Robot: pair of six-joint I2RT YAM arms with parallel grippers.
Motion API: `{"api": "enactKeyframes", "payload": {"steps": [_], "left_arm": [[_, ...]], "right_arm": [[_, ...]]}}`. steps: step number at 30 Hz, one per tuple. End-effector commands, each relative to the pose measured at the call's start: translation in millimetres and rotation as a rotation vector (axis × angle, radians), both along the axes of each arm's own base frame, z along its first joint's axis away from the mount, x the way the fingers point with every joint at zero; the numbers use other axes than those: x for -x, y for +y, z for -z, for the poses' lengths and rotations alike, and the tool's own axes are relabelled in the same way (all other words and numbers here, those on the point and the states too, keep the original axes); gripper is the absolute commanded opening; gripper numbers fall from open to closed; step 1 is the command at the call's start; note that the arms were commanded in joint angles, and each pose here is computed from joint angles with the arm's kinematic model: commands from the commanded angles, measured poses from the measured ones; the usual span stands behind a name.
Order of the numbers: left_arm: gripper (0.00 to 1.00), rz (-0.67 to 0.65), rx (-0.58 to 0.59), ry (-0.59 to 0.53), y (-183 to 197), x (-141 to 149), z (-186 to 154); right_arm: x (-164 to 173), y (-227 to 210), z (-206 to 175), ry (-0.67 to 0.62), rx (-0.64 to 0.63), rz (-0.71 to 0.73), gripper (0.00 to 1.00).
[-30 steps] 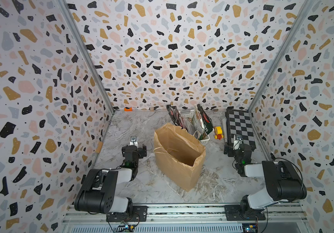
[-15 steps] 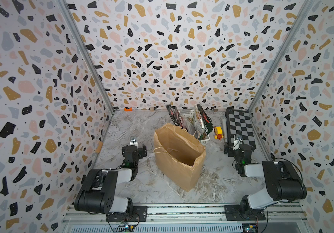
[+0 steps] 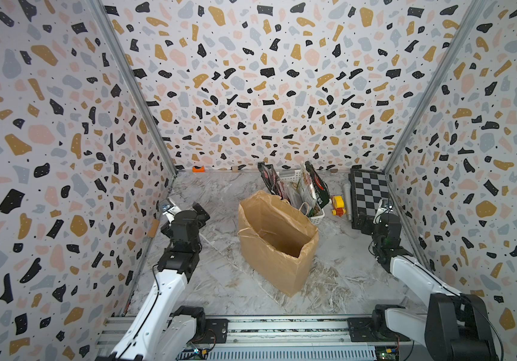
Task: Place the condiment packets inside the bag
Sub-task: Pick up the paper bag from the center of the board.
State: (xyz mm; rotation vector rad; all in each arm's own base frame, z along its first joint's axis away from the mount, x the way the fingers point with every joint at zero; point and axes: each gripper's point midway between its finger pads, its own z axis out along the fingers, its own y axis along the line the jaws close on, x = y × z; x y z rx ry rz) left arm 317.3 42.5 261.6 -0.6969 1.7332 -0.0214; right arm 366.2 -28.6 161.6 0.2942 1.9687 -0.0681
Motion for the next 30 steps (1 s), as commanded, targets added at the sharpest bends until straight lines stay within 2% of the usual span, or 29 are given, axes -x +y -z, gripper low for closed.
{"api": "enactKeyframes", "payload": {"steps": [1, 4, 7, 10, 13, 17, 20, 23, 27, 30], "left_arm": [[1.0, 0.189, 0.304, 0.168, -47, 33, 1], [1.0, 0.446, 0.44, 0.281, -100, 60, -27], [1.0, 0.647, 0.535, 0.326, -145, 92, -56], [1.0, 0.714, 0.479, 0.39, -160, 125, -82], [1.0, 0.748, 0.464, 0.46, -173, 137, -86], [1.0, 0.806, 0.481, 0.626, -219, 138, -54], [1.0, 0.788, 0.489, 0.747, -240, 136, -39], [1.0, 0.707, 0.486, 0.735, -238, 123, -46], [0.98, 0.668, 0.534, 0.726, -249, 109, -55], [0.87, 0.639, 0.554, 0.804, -258, 108, -35]], "right_arm": [[31, 4, 14, 0.221, -0.138, 0.053, 1.0], [40, 19, 9, 0.271, -0.183, -0.018, 1.0], [39, 38, 9, 0.281, -0.245, -0.112, 1.0], [35, 51, 12, 0.312, -0.286, -0.172, 1.0], [33, 58, 19, 0.347, -0.308, -0.207, 1.0], [32, 61, 26, 0.371, -0.313, -0.222, 1.0], [32, 60, 25, 0.374, -0.304, -0.221, 1.0], [34, 60, 24, 0.369, -0.298, -0.223, 1.0], [35, 59, 22, 0.36, -0.294, -0.22, 1.0], [36, 59, 21, 0.358, -0.294, -0.218, 1.0]]}}
